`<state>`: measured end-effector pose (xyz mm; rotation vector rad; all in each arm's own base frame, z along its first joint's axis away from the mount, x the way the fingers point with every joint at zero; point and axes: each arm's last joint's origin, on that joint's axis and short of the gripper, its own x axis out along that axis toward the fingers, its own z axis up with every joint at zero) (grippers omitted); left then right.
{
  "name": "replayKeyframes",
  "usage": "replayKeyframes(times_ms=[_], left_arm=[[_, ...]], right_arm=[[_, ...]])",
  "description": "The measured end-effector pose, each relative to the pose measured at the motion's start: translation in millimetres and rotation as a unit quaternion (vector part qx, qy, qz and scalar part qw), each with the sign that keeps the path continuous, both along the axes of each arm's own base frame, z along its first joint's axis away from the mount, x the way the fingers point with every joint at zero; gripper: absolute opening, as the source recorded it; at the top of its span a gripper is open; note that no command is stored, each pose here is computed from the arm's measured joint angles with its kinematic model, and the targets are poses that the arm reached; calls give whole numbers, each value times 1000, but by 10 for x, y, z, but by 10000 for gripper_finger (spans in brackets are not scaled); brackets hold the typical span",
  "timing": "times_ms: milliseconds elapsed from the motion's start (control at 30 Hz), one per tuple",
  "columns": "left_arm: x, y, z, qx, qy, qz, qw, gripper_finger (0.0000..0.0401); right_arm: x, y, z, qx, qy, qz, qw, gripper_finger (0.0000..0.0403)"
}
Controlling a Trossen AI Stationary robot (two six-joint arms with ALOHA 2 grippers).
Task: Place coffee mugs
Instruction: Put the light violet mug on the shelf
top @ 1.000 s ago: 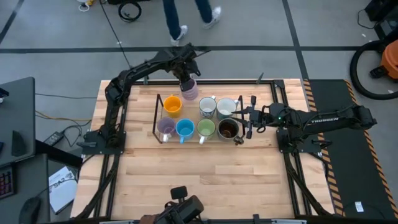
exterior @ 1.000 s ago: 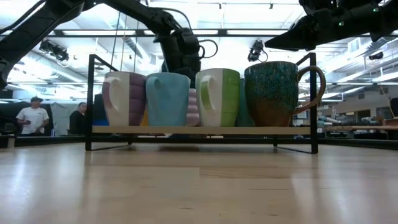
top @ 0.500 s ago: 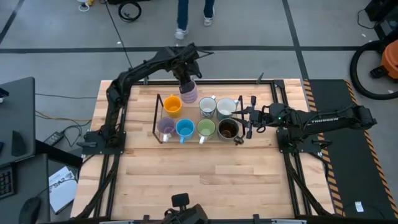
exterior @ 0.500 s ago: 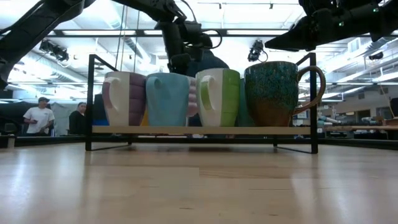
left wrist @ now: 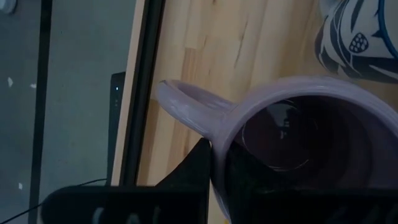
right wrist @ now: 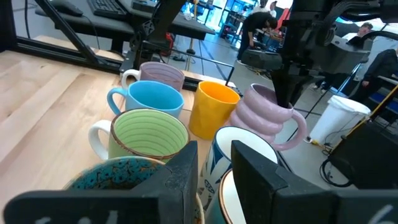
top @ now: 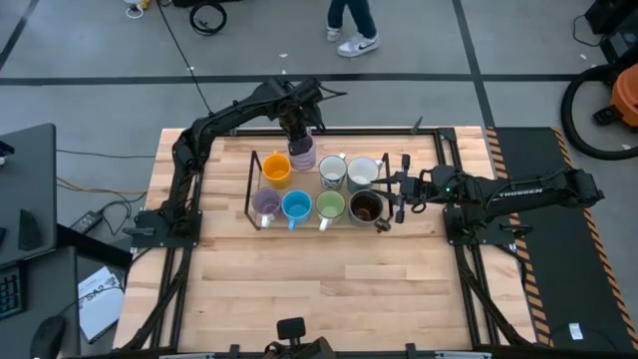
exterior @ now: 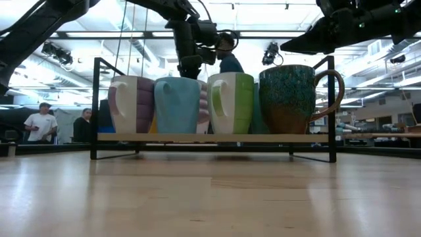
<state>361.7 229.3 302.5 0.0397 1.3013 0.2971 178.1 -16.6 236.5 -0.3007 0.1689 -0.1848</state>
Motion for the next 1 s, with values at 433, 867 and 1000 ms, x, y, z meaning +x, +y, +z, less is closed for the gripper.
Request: replayKeyframes(times_ms=[433, 867, 1000], left_arm=[[89, -150, -2, -9, -7, 5, 1000, 29], [147, -300, -10, -20, 0, 9, 1000, 29], [159, -339, -13, -21, 3, 7, 1000, 29]], right_arm=[[3, 46, -7, 5, 2, 12, 1000, 103], [2, 46, -14, 9, 5, 12, 1000, 103], [2, 46, -14, 9, 5, 12, 1000, 103]])
